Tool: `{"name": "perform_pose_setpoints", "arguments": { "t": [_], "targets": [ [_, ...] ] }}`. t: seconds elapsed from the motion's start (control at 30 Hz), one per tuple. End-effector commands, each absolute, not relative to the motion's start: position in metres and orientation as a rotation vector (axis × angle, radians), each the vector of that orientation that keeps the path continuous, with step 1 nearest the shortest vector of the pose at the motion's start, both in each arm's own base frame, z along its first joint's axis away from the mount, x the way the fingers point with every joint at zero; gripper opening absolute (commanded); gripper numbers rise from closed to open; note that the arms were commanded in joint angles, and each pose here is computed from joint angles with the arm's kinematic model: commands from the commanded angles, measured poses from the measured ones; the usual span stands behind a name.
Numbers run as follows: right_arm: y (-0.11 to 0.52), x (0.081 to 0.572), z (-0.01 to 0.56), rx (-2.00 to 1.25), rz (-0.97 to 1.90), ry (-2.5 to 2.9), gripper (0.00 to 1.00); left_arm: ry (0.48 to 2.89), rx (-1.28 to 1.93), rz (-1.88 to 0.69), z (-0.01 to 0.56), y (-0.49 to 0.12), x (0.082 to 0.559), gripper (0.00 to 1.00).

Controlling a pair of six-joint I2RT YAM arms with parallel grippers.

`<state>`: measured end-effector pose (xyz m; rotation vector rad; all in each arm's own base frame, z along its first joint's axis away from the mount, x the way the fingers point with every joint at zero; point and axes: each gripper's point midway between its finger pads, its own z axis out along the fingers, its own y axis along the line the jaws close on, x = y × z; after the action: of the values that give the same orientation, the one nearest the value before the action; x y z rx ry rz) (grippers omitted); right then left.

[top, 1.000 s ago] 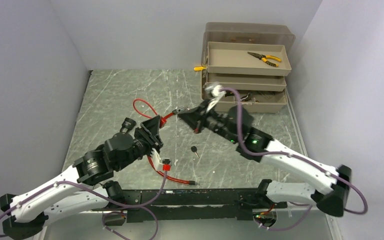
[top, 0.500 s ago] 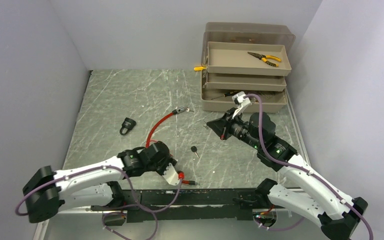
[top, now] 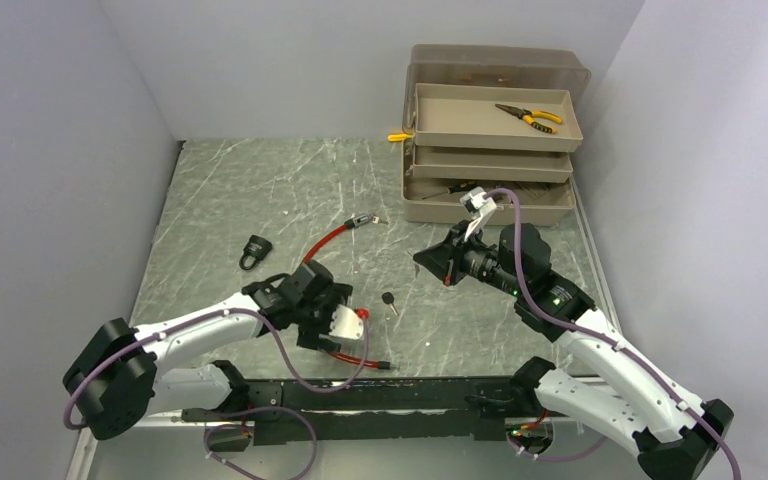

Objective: Unlock with the key
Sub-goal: Place the lock at the center of the board.

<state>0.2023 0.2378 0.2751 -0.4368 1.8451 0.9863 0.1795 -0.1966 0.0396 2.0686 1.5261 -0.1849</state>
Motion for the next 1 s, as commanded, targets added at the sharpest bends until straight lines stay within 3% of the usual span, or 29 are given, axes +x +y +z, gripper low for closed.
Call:
{"name": "perform_pose_setpoints", "arguments": {
  "t": [0.0, 0.3, 0.47, 0.57, 0.7, 0.77, 0.97],
  "targets": [
    [0.244, 0.198, 0.290, -0.481, 1.042, 1.793, 0.00, 1.588, 1.888, -0.407, 0.084, -0.216, 0.187, 0.99],
    [0.269, 0.177, 0.291, -0.696, 1.205, 1.754, 0.00, 1.537, 1.595, -0.870, 0.227, -0.245, 0.186, 0.99],
    [0.282, 0.171, 0.300, -0.785, 1.284, 1.714, 0.00, 1.469, 1.509, -1.059, 0.270, -0.266, 0.181, 0.99],
    [0.286, 0.169, 0.304, -0.813, 1.306, 1.696, 0.00, 1.451, 1.517, -1.072, 0.277, -0.268, 0.182, 0.90],
    [0.289, 0.171, 0.312, -0.818, 1.316, 1.665, 0.00, 1.470, 1.505, -1.101, 0.275, -0.271, 0.182, 0.62],
    [0.291, 0.171, 0.315, -0.829, 1.322, 1.654, 0.00, 1.466, 1.493, -1.139, 0.279, -0.273, 0.180, 0.55],
    [0.300, 0.170, 0.320, -0.875, 1.333, 1.635, 0.00, 1.403, 1.519, -1.249, 0.295, -0.277, 0.166, 0.60]
  ]
}}
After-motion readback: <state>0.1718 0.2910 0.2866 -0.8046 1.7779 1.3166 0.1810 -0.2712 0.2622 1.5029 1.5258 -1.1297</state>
